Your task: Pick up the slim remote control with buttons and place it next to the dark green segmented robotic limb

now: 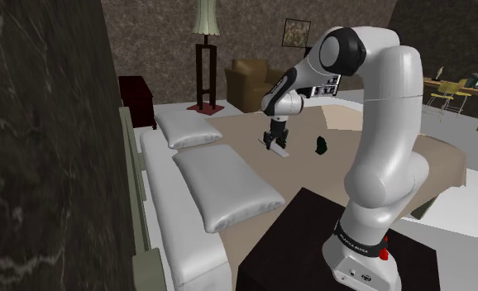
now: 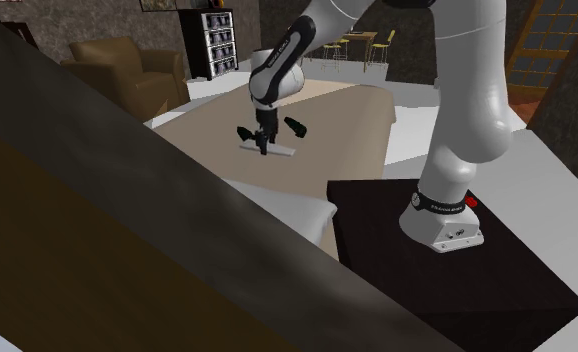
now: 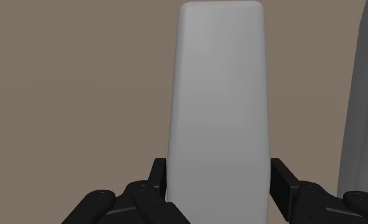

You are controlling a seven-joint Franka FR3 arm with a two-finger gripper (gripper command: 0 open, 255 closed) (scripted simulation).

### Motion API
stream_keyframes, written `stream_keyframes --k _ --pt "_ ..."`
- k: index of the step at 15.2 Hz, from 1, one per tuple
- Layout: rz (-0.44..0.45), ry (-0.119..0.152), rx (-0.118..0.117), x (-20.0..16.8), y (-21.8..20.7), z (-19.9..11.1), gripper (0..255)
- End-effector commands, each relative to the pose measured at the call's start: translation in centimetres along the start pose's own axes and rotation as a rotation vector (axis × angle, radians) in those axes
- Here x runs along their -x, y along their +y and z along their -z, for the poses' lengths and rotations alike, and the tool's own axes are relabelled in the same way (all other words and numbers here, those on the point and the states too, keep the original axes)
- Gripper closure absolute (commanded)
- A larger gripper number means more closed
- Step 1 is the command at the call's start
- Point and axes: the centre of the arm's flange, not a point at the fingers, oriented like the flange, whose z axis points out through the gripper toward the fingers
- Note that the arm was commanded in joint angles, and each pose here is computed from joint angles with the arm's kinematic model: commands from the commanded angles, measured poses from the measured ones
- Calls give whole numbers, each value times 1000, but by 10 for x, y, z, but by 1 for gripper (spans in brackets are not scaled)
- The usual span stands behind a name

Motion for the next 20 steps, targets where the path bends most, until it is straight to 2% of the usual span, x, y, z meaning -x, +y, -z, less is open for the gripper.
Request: stream_keyframes --k 1,7,20 --pt "1 1 0 -12 24 2 255" --pt "1 1 0 -43 98 3 255" --pt "1 1 0 -43 98 -66 255"
